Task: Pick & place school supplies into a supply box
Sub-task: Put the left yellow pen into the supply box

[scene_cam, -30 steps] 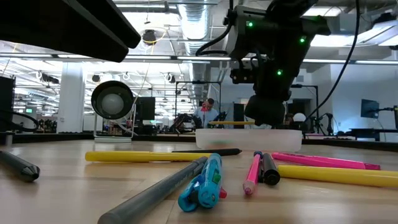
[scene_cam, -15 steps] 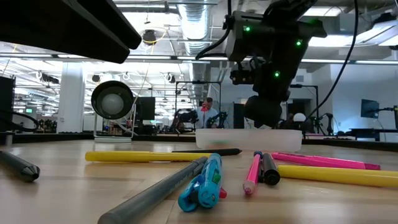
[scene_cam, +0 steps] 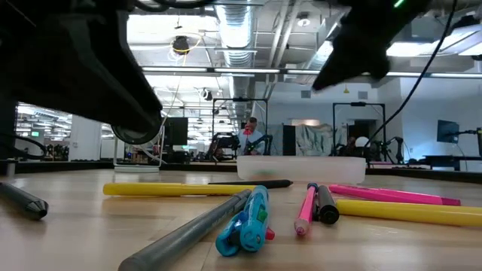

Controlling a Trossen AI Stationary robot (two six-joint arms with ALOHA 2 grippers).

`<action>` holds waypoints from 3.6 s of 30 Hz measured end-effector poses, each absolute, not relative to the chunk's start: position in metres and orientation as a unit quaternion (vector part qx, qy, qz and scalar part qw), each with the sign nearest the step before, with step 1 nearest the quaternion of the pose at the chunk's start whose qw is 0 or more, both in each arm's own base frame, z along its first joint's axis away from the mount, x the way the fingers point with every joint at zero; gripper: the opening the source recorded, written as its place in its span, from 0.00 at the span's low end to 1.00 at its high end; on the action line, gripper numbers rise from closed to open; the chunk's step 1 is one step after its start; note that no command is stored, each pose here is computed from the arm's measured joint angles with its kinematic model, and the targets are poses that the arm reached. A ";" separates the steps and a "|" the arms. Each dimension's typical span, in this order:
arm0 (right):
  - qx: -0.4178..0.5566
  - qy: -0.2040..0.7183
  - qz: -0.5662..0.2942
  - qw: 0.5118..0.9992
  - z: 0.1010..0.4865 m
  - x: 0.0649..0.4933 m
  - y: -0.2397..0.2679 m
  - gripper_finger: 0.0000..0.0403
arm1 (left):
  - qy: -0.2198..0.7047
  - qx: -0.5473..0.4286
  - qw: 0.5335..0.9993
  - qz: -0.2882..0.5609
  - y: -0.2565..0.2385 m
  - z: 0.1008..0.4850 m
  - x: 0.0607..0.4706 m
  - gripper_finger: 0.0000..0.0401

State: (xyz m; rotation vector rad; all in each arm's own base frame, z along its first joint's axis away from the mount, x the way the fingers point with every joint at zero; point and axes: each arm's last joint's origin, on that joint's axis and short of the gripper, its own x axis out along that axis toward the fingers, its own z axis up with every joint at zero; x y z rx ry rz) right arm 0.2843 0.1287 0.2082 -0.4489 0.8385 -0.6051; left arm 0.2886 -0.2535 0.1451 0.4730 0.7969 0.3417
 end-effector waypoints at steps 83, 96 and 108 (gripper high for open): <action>-0.177 0.283 -0.113 0.936 0.194 0.169 0.269 0.29 | 0.599 0.206 0.703 0.324 -0.158 0.118 0.281 0.03; -0.183 0.288 -0.132 0.930 0.194 0.182 0.260 0.29 | 0.560 0.218 0.725 0.337 -0.164 0.126 0.285 0.04; -0.185 0.289 -0.133 0.930 0.194 0.183 0.260 0.29 | 0.509 0.262 0.759 0.309 -0.162 0.169 0.331 0.04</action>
